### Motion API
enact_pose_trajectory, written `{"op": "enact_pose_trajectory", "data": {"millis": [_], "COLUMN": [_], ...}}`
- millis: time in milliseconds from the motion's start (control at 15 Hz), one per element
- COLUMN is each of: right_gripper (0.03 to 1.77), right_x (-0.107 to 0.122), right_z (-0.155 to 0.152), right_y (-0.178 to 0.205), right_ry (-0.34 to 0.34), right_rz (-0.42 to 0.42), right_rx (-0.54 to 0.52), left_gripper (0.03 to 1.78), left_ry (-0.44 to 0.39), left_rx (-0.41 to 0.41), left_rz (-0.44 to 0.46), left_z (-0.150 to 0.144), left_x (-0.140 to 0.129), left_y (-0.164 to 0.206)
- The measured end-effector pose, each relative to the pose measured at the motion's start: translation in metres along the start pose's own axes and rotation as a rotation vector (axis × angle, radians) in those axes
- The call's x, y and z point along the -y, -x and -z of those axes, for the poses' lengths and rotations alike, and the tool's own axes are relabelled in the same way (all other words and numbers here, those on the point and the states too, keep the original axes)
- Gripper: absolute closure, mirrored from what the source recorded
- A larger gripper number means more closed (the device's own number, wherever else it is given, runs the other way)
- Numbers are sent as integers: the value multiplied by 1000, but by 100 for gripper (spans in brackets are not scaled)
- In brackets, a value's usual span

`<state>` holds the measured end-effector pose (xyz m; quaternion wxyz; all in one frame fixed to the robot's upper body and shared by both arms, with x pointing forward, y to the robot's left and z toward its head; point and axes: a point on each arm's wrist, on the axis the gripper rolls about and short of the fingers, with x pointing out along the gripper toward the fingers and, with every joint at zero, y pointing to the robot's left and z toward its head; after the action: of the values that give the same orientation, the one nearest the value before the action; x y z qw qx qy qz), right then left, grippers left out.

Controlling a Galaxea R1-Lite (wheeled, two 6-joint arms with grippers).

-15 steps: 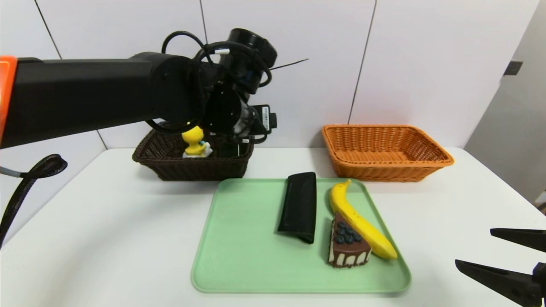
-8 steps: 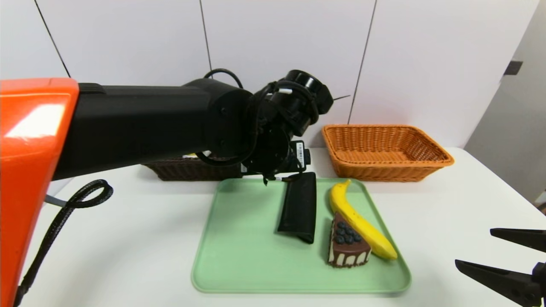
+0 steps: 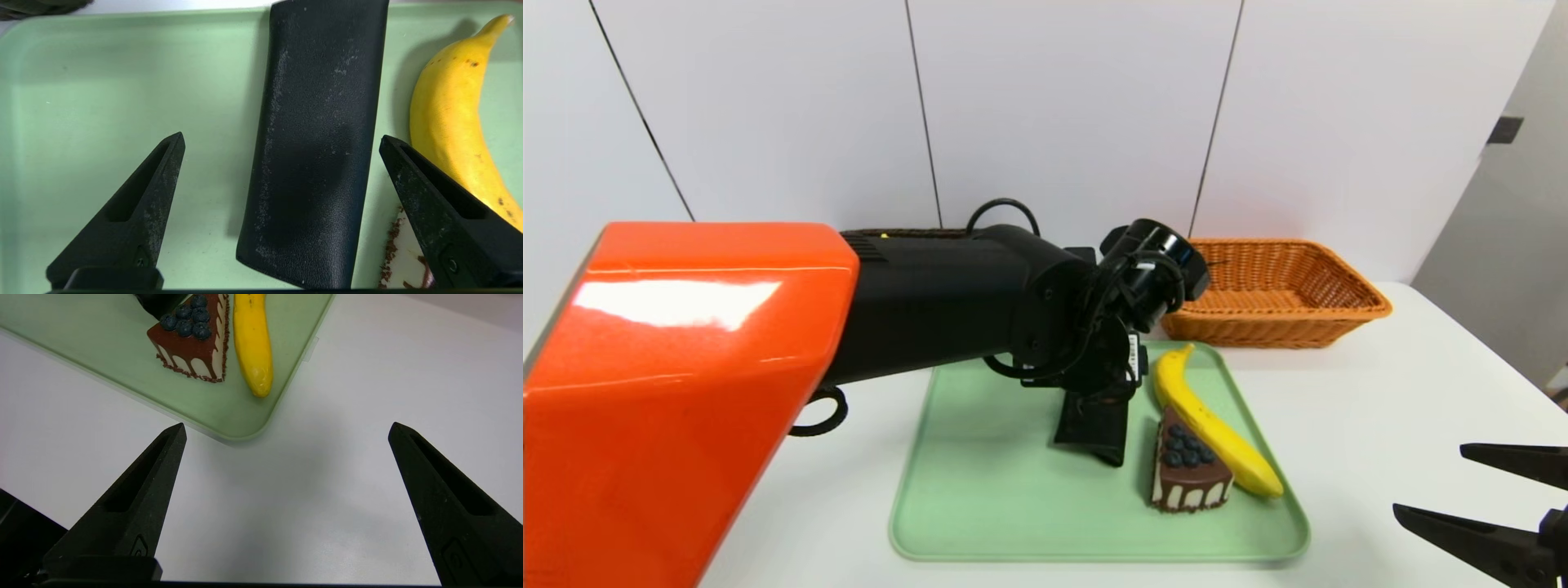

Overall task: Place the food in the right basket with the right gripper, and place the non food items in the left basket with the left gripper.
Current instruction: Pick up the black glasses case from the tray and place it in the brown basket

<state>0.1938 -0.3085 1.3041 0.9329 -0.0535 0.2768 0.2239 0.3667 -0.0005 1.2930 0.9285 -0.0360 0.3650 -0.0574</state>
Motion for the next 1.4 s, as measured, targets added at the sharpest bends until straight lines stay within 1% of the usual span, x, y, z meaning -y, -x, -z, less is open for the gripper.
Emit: {"op": "enact_pose_trajectory", "data": {"millis": [400, 733, 1400], "right_gripper": [9, 9, 9], "right_x": [0, 0, 0], "right_z": [0, 0, 0], "right_y": [0, 0, 0], "right_ry": [-1, -2, -1], "right_rz": [0, 2, 2], "right_rx": [0, -1, 2], "left_gripper": [12, 12, 12], "left_ry": [-30, -43, -63], "left_rx": [-40, -50, -53], "left_rz": [-30, -33, -21], "left_z": [17, 22, 27], "left_x": [7, 10, 16], "left_y": [-25, -29, -25]}}
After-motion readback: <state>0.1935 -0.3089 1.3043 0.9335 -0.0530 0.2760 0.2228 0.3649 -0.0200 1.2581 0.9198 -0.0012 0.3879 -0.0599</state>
